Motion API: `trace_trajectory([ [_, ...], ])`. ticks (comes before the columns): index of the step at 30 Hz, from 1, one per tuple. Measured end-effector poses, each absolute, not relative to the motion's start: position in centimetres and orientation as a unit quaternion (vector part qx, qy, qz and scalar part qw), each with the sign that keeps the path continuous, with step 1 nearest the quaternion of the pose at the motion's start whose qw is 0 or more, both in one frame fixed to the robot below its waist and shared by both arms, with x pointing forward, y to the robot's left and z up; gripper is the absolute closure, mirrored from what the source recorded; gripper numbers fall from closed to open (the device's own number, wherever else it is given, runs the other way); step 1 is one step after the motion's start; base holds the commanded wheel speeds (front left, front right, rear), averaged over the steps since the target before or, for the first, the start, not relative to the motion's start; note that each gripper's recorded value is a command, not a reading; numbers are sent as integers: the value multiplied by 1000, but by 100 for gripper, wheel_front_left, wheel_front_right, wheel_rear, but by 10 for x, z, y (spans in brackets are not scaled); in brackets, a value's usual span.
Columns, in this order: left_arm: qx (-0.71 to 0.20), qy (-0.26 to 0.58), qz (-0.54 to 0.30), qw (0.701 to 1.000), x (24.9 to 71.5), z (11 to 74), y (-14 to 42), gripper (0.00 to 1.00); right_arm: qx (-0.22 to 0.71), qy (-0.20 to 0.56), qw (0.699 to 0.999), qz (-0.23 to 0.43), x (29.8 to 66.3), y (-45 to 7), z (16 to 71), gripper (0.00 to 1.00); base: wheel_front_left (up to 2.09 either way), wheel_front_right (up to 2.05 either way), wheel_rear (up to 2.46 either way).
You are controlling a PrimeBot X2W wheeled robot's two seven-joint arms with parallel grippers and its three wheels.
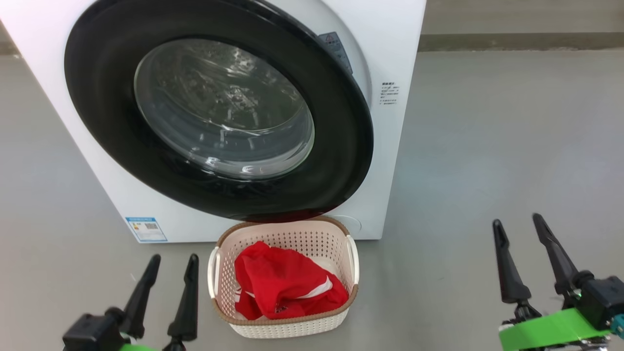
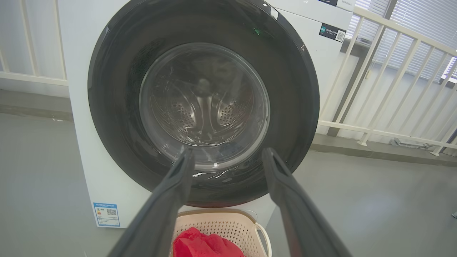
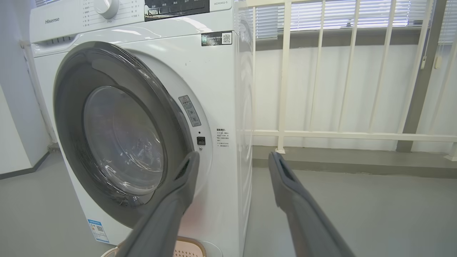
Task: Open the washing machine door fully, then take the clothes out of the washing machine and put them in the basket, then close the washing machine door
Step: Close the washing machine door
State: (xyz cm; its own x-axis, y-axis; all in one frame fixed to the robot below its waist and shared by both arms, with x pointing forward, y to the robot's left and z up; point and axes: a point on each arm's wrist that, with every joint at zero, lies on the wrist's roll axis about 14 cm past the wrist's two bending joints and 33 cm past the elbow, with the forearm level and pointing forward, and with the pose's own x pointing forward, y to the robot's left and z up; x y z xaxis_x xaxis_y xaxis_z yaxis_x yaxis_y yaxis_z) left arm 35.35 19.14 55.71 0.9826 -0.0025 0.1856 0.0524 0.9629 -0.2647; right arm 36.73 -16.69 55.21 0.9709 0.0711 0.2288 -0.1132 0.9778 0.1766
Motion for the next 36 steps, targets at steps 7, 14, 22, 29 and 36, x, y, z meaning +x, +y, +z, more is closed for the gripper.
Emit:
trace_trajectory([
  [7, -124, -81, 0, 989, 339, 544, 191, 0, 101, -96, 990, 30, 351, -177, 540, 0, 0, 0, 0],
  [14, -102, -93, 4, 990, 333, 549, 193, 0, 107, -93, 990, 22, 344, -182, 537, 0, 0, 0, 0],
  [22, -94, -90, 2, 991, 329, 545, 190, 0, 108, -89, 990, 24, 343, -181, 535, 0, 0, 0, 0],
  [29, -96, -90, -1, 991, 330, 545, 188, 0, 106, -75, 991, 28, 340, -177, 526, 4, 0, 0, 0],
  [36, -104, -91, -2, 990, 328, 545, 184, 0, 95, -57, 993, 50, 344, -162, 516, 100, 0, 0, 0],
])
